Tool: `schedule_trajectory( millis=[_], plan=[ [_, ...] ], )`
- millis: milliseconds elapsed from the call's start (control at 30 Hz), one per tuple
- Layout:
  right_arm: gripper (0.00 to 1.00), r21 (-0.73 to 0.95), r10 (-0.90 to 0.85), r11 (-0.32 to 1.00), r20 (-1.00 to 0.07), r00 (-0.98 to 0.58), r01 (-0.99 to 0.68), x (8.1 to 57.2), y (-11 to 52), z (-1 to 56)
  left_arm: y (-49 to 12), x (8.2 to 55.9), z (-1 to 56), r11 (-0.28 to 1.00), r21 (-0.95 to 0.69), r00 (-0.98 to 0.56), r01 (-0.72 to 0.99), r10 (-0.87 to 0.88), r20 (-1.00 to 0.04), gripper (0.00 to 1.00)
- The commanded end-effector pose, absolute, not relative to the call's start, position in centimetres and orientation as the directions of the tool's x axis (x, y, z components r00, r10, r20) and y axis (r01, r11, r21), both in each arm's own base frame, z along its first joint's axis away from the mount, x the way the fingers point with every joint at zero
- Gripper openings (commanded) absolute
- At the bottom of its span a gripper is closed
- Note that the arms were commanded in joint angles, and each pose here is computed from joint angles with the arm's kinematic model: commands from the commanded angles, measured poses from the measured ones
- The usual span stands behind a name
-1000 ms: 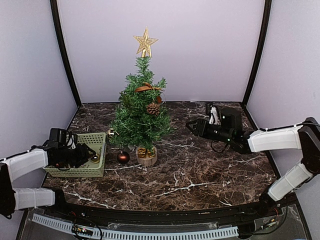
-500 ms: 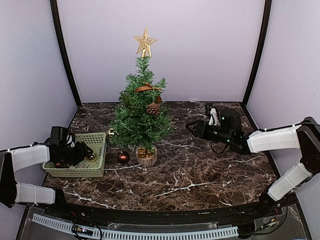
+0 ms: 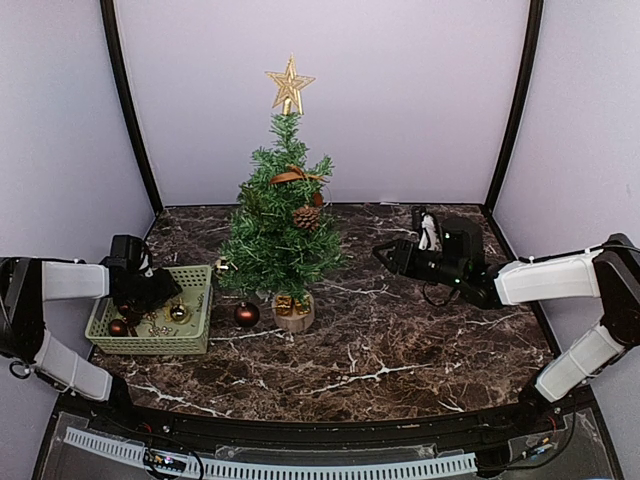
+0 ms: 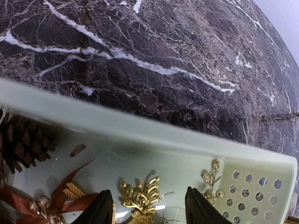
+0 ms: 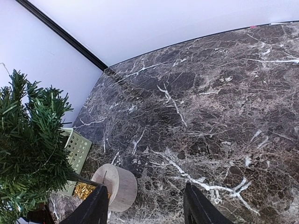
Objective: Decorate the small christmas tree
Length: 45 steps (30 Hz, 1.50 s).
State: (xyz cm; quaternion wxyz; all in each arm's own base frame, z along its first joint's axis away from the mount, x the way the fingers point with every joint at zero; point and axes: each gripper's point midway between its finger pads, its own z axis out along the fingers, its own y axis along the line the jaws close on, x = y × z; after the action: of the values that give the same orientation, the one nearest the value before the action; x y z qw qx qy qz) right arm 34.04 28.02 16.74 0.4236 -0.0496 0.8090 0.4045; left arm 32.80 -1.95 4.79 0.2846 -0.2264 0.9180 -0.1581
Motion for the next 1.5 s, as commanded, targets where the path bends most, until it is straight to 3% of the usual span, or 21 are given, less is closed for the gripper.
schedule_trajectory(
  millis=[0,267,533,800,1067,1267,1367,1467],
  plan=[
    [0.56,0.606,0.271,0.665,-0.740,-0.615,-0.436,34.6,27.8,16.8,-0.9,34.4,5.3,0.878,-0.360,-0.737,-0.314,-0.465,-0.491,0.52],
    [0.56,0.611,0.267,0.661,-0.734,-0.624,-0.436,34.9,28.0,16.4,-4.3,32.2,5.4,0.825,-0.505,-0.792,-0.255,-0.478,-0.381,0.36],
    [0.55,0.623,0.258,0.640,-0.725,-0.639,-0.450,35.4,29.0,16.2,-6.2,30.1,6.9,0.802,-0.572,-0.821,-0.174,-0.439,-0.365,0.34],
    [0.55,0.634,0.271,0.626,-0.723,-0.636,-0.454,35.0,28.8,16.6,-2.1,32.1,6.6,0.878,-0.393,-0.756,-0.273,-0.448,-0.477,0.45],
    [0.55,0.621,0.272,0.651,-0.728,-0.629,-0.437,34.4,27.8,16.3,-2.1,33.2,3.7,0.886,-0.361,-0.812,-0.292,-0.429,-0.396,0.60],
    [0.55,0.619,0.272,0.653,-0.729,-0.628,-0.436,34.4,27.8,16.2,-1.8,32.8,2.5,0.896,-0.324,-0.826,-0.303,-0.416,-0.380,0.65],
    [0.55,0.619,0.272,0.651,-0.730,-0.627,-0.439,34.6,27.9,16.3,-2.0,33.1,1.7,0.896,-0.330,-0.833,-0.297,-0.412,-0.369,0.65],
    [0.55,0.621,0.271,0.648,-0.729,-0.628,-0.441,34.6,28.0,16.3,-2.7,33.2,1.0,0.893,-0.347,-0.851,-0.288,-0.405,-0.335,0.53]
  ],
)
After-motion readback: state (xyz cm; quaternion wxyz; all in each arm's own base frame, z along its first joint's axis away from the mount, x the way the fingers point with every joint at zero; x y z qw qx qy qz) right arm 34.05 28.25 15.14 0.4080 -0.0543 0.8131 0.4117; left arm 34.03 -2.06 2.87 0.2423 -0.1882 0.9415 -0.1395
